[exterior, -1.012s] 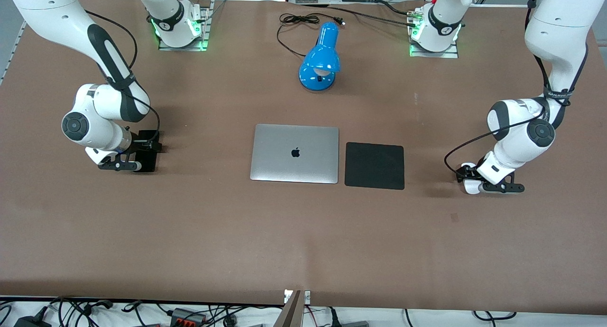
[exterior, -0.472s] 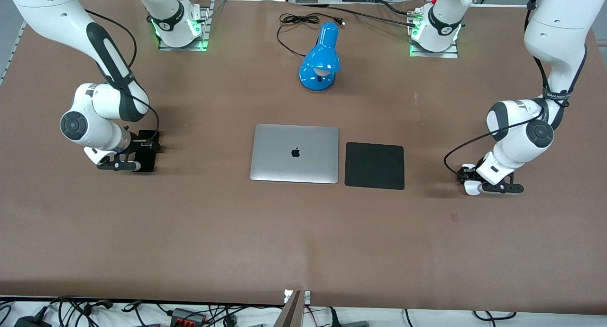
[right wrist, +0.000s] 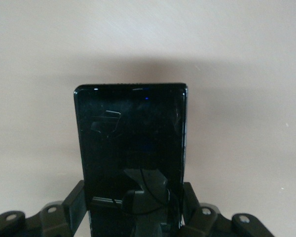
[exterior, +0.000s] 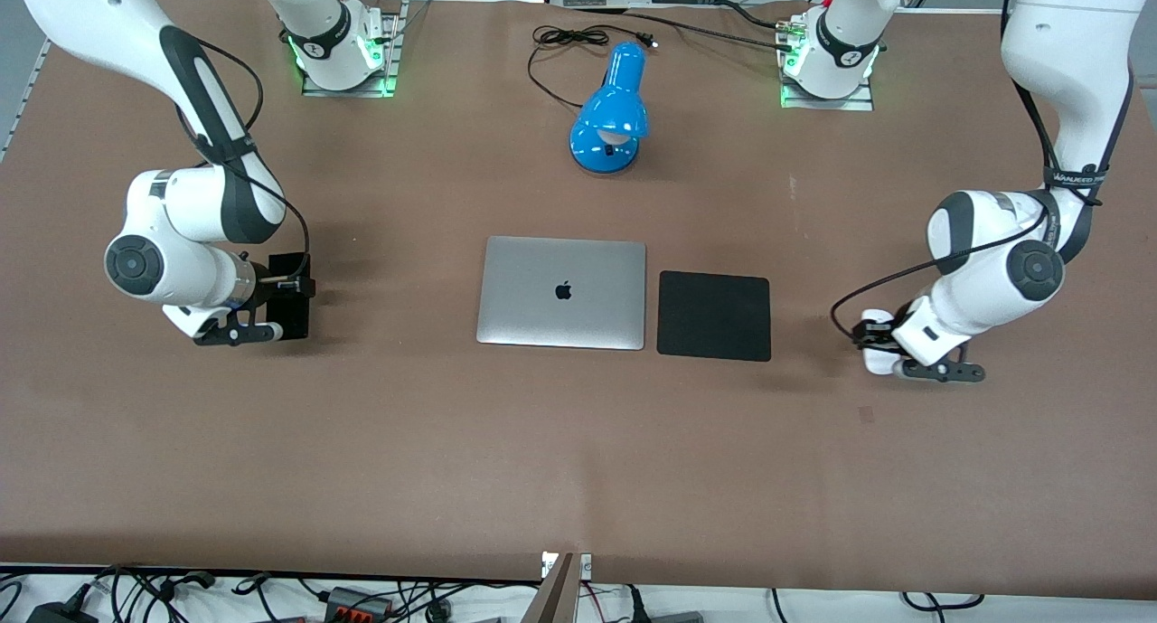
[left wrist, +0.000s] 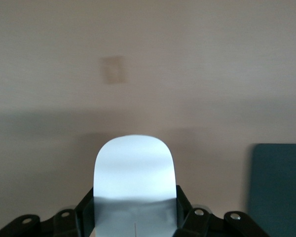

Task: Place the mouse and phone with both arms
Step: 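Carry the phone beside the laptop while the left gripper carries the mouse onto the pad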

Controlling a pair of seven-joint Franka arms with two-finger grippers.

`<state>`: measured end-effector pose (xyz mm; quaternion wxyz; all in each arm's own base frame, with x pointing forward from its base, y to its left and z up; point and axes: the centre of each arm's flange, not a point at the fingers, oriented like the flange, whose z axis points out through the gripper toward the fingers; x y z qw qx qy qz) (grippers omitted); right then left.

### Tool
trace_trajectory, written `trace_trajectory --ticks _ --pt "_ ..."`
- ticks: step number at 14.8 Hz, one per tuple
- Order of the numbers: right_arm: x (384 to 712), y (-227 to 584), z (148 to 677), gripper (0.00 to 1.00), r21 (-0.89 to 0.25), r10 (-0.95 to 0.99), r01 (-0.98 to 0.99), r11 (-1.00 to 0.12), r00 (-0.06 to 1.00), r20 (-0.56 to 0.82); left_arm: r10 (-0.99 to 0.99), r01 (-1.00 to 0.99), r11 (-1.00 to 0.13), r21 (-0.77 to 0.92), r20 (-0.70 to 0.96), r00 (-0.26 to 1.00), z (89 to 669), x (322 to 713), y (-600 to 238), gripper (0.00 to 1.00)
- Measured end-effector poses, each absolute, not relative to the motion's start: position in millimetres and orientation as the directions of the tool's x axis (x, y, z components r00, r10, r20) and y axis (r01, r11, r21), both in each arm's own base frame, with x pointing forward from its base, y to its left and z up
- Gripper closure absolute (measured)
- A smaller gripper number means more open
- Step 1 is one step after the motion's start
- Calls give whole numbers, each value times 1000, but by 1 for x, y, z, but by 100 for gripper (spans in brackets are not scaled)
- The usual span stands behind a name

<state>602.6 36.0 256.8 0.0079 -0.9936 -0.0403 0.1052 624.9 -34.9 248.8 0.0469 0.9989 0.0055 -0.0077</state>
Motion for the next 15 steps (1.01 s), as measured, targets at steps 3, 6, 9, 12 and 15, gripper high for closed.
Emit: trace_trajectory --ticks 3,6,9,12,15 --pt "604 86 261 21 -21 23 19 -1000 978 -209 86 92 -987 131 -51 995 257 614 -121 38" --pt "595 147 243 21 14 -57 -56 -998 971 -230 109 118 -986 120 -81 991 251 592 -200 38" --pt "590 197 229 21 39 -124 -118 -992 966 -225 33 39 -998 58 -103 994 221 570 -244 38" --pt "583 235 212 21 48 -199 -194 -980 959 -199 -23 -24 -1000 -19 -80 997 193 559 -262 38" --pt "574 256 191 21 49 -235 -230 -972 949 -212 -32 -33 -999 -25 -59 998 185 560 -262 38"
